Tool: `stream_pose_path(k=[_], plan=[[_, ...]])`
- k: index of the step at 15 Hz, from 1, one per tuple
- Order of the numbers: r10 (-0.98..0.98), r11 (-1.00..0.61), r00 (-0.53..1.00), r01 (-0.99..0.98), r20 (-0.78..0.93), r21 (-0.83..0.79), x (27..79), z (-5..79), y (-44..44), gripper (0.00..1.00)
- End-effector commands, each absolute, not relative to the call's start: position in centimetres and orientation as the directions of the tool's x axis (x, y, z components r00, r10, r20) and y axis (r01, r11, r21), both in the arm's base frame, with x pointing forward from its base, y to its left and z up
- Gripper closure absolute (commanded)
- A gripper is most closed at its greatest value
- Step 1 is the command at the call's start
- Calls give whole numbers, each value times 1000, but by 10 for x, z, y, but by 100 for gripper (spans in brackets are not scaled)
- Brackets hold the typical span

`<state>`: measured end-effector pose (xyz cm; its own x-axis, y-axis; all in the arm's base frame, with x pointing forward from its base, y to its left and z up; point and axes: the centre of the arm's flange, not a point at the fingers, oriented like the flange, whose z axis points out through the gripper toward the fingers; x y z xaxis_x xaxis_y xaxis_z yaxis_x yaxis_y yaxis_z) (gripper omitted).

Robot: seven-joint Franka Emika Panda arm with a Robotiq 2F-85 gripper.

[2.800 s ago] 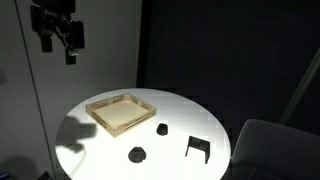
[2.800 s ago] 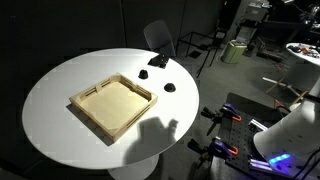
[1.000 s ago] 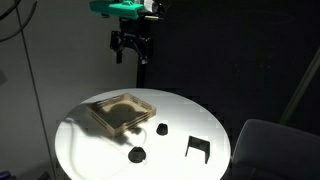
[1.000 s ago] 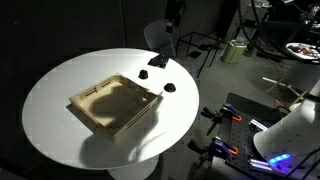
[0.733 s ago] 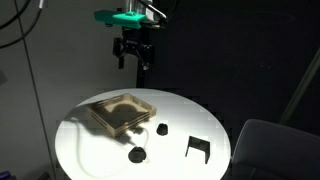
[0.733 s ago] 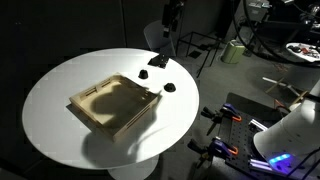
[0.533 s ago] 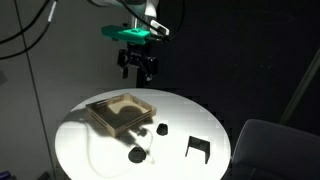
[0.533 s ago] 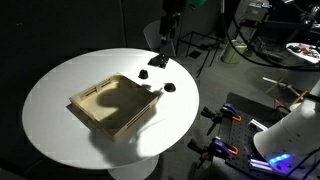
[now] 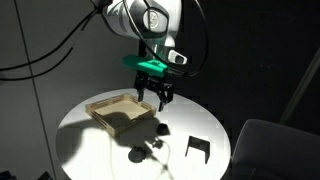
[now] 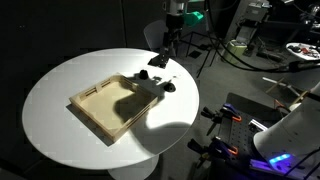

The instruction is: Put the large black thing onto the tray

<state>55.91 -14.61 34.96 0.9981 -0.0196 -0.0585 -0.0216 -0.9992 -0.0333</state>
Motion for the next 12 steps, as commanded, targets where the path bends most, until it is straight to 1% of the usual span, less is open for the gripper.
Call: stream_pose_path(k=[1, 7, 9, 10, 12], plan=[[-26, -999, 999, -26, -21, -45, 566, 342, -183, 0], [18, -1000, 1000, 18, 14, -19, 570, 324, -228, 0], [10, -1000, 1000, 10, 9, -15, 572, 327, -231, 0], [-2, -1000, 1000, -2, -4, -9, 560, 322, -222, 0], [-3, -1000, 1000, -3, 0, -6, 563, 322, -225, 0]])
